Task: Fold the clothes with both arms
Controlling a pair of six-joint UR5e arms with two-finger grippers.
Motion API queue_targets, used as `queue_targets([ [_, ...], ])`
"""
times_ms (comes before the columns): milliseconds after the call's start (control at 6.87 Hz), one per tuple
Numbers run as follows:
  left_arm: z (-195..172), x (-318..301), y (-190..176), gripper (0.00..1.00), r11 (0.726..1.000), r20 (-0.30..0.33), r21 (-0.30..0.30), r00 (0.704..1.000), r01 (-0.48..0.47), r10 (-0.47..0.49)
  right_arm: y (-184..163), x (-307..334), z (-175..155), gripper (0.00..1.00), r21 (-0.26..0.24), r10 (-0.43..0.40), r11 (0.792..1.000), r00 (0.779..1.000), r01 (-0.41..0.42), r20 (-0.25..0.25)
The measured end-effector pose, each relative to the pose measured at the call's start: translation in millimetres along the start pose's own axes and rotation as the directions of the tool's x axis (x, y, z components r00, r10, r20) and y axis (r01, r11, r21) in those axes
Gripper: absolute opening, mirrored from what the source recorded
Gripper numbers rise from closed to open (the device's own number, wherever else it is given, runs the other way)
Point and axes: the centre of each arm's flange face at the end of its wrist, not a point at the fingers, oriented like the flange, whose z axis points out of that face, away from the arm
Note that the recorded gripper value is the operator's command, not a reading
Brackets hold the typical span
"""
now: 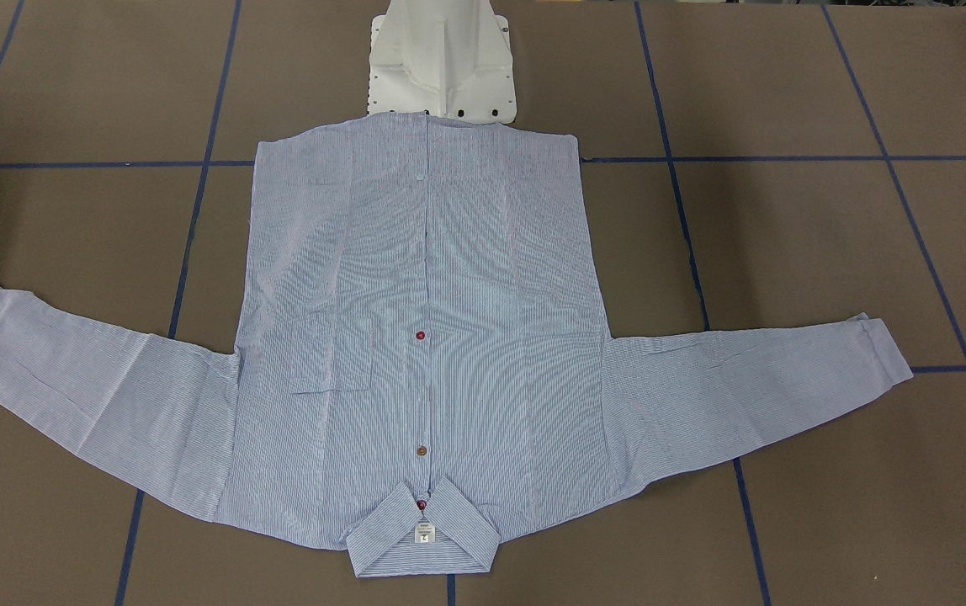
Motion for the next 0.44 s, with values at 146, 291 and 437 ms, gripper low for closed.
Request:
queue_targets([
  [146,0.5,-0.4,0.5,0.99,1.0,-0.001,-0.001,1.0,0.002,-0.002,0.1,-0.5,0.2,1.0,0.0,0.0,1.0,1.0,0.0,0.0],
  [291,1.8,-1.5,1.2,0.99,1.0,-0.001,-0.003,1.0,0.005,-0.005,0.0,-1.2,0.2,1.0,0.0,0.002,1.0,1.0,-0.002,0.0],
  [437,2.4,-2.2,1.4,0.99,1.0,0.0,-0.004,1.0,0.005,-0.005,-0.5,-1.5,0.2,1.0,0.005,-0.002,1.0,1.0,0.002,0.0],
])
